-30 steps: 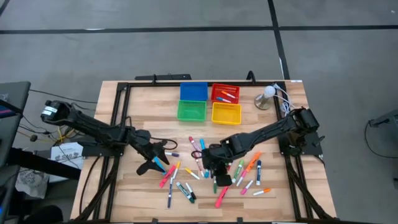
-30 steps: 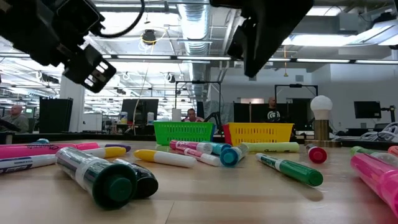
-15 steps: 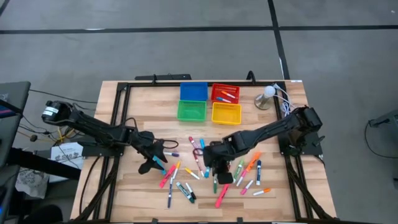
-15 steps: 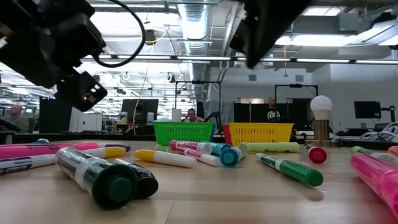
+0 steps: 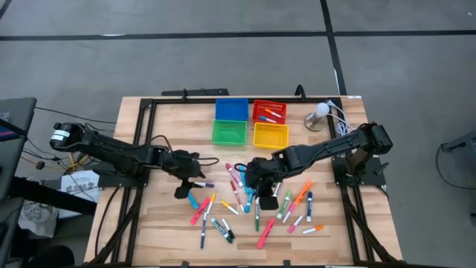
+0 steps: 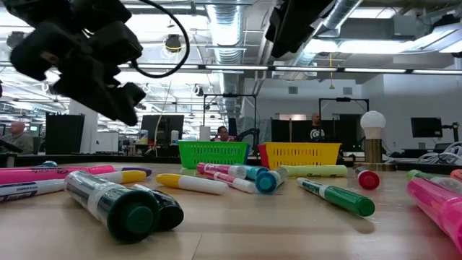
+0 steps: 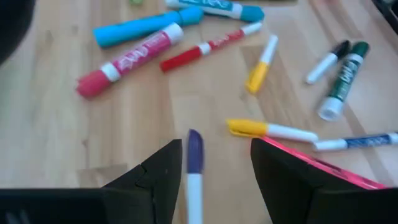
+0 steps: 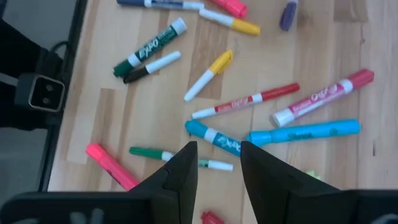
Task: Pick & Place Markers
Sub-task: Put the purple pen into the red basket
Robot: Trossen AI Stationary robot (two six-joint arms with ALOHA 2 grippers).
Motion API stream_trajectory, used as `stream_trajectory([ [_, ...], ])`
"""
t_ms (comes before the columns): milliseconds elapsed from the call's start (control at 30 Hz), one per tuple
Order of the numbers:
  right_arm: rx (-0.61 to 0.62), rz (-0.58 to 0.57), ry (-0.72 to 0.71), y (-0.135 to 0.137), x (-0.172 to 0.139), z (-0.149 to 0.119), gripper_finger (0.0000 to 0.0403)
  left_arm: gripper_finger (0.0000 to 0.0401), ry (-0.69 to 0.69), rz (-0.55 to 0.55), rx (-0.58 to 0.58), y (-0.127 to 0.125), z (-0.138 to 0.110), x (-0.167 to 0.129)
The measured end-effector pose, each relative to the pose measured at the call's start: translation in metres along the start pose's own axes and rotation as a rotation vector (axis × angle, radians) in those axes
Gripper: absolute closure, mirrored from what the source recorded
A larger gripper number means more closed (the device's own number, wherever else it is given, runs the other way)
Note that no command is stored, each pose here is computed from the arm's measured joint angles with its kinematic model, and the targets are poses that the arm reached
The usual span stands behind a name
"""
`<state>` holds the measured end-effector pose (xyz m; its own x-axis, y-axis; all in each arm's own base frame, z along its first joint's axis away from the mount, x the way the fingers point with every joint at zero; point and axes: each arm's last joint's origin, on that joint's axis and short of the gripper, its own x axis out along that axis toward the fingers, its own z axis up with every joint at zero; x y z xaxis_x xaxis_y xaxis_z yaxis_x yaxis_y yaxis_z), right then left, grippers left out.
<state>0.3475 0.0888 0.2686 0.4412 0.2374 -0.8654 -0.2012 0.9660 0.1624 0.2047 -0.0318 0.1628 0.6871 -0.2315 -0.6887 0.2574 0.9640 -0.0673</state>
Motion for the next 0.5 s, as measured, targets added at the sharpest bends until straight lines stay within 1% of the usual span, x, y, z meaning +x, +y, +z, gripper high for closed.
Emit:
stream_trajectory([
  [133,-0.004,-0.003,0.005,0.0,0.0,-0.001,0.029,0.021,0.021,-0.025,0.041,-0.004,-0.001,0.003],
  [233,-0.015,-0.031,-0.019,-0.005,-0.003,0.001,0.029,0.021,0.063,-0.027,0.011,-0.004,-0.004,0.008],
  [300,-0.025,-0.035,-0.05,-0.009,-0.011,0.003,0.029,0.021,0.084,-0.027,-0.01,-0.003,-0.003,0.013],
  [500,-0.043,-0.052,-0.127,-0.021,-0.039,0.004,0.029,0.021,0.109,-0.028,-0.016,-0.002,0.011,0.024],
])
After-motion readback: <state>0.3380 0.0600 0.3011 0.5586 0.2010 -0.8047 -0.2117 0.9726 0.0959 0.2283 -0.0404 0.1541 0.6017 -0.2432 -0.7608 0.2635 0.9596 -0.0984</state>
